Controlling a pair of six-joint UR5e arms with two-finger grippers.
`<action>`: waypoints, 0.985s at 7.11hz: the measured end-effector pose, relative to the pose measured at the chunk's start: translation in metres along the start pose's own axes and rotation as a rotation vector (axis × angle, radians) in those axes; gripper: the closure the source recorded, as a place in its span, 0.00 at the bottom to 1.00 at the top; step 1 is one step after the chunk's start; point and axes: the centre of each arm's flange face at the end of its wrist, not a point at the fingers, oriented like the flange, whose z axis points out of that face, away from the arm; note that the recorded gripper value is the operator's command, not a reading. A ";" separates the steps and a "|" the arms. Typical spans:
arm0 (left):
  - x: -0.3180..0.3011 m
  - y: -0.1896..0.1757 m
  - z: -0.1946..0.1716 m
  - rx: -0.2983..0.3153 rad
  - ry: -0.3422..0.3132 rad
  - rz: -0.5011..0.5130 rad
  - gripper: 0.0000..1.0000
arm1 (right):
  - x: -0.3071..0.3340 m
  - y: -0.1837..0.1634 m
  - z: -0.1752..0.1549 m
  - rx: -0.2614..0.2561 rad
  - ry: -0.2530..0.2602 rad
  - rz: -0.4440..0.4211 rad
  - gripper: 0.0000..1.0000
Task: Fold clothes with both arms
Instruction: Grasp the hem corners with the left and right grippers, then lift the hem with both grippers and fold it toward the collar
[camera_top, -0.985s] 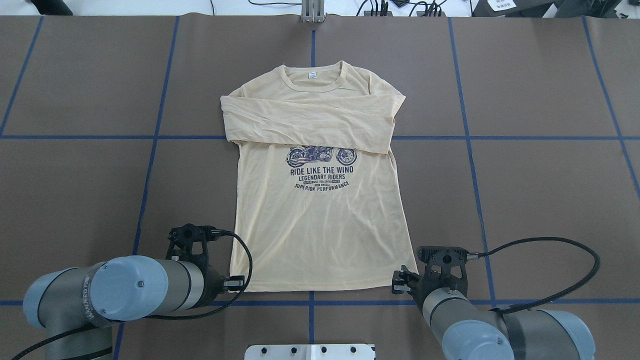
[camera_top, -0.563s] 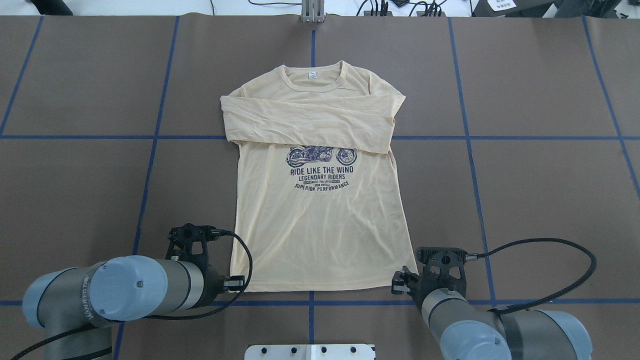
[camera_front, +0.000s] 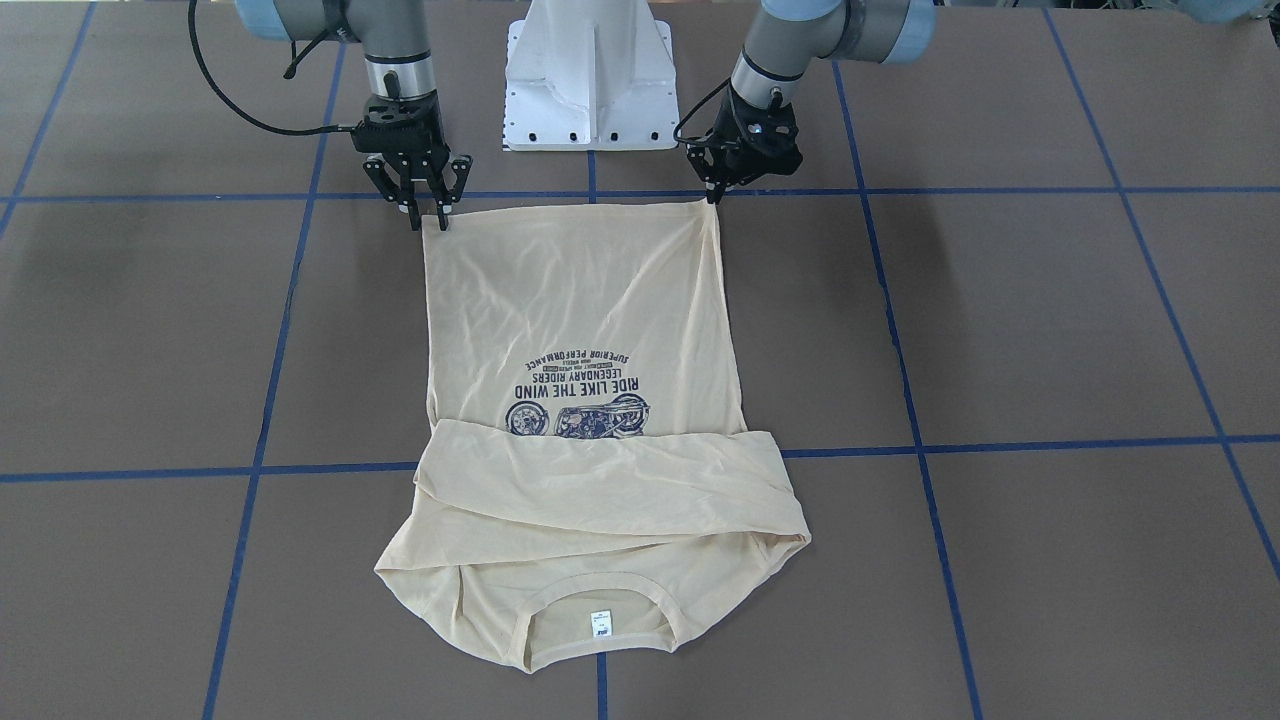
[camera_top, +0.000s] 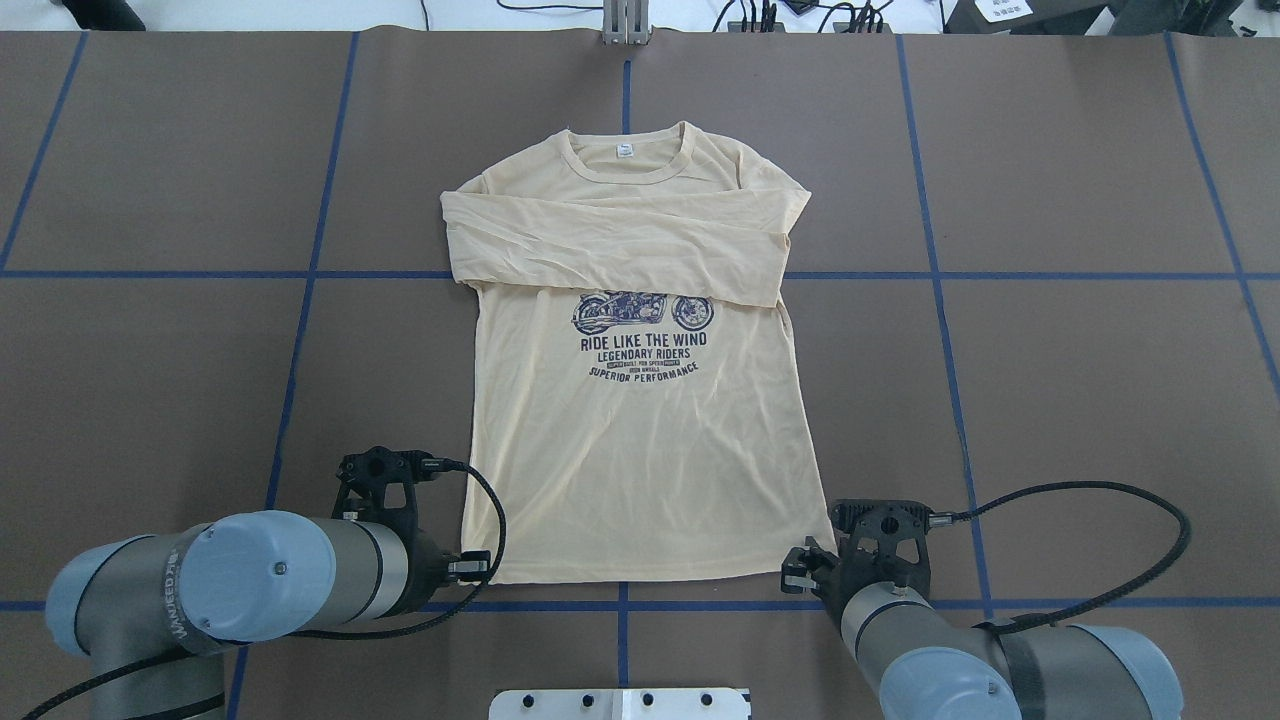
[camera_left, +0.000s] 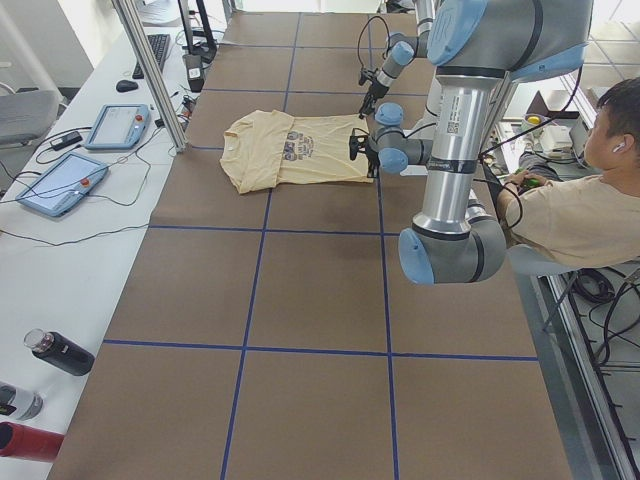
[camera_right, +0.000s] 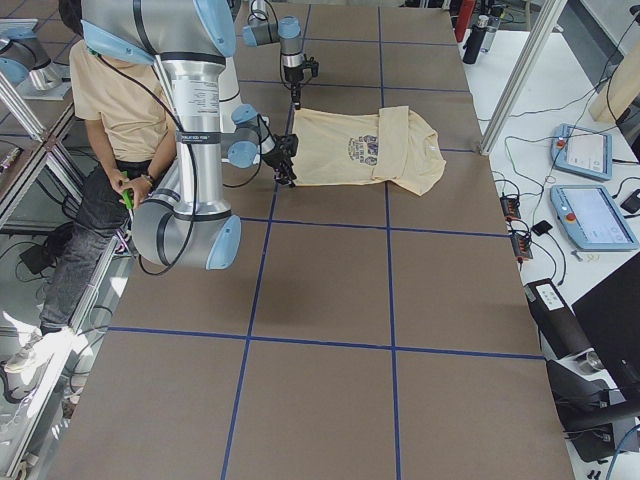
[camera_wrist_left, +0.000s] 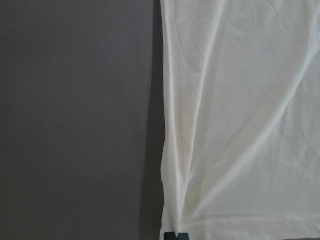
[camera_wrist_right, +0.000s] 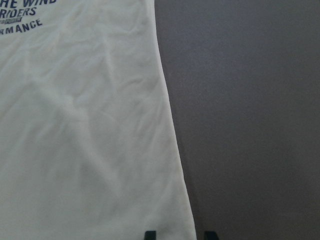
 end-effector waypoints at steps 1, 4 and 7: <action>0.000 0.000 0.000 0.000 0.000 0.000 1.00 | 0.000 0.000 0.000 0.000 -0.001 0.002 0.89; 0.000 0.000 0.000 0.001 0.001 0.000 1.00 | -0.001 -0.001 -0.003 -0.001 -0.008 0.007 1.00; 0.004 0.001 -0.024 0.000 0.033 0.002 1.00 | -0.008 -0.019 -0.032 -0.004 -0.060 0.038 1.00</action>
